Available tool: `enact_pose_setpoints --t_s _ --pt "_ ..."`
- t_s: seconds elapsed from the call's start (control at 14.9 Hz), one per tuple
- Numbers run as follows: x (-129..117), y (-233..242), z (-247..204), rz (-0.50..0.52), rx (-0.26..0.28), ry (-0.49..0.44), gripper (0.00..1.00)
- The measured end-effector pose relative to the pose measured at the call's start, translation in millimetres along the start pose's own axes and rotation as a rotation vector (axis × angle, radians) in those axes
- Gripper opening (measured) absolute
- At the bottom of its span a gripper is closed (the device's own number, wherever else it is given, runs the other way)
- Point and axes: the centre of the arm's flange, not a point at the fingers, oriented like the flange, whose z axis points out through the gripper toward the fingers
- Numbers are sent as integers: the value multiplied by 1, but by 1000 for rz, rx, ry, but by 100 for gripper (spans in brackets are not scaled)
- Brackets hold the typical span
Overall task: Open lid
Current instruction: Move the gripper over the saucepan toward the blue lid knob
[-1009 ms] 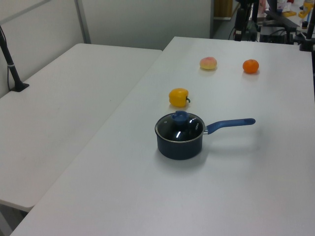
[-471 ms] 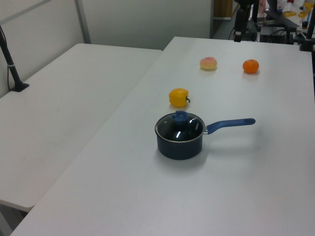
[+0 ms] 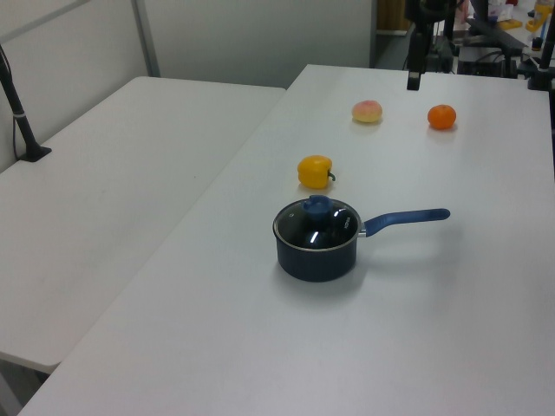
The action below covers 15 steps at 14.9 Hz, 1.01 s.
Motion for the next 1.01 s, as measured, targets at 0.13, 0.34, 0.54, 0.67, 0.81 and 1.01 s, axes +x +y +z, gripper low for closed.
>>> enact_pose_setpoints --t_s 0.13,0.34,0.54,0.67,0.81,1.01 --pt "10 -17 8 16 4 30 100" --pt "21 -36 25 79 9 36 100" --pt "32 -59 38 155 13 29 100" --pt "43 -76 50 169 21 51 100" --pt "61 -95 70 176 36 95 100" --pt "78 -105 95 170 48 135 100"
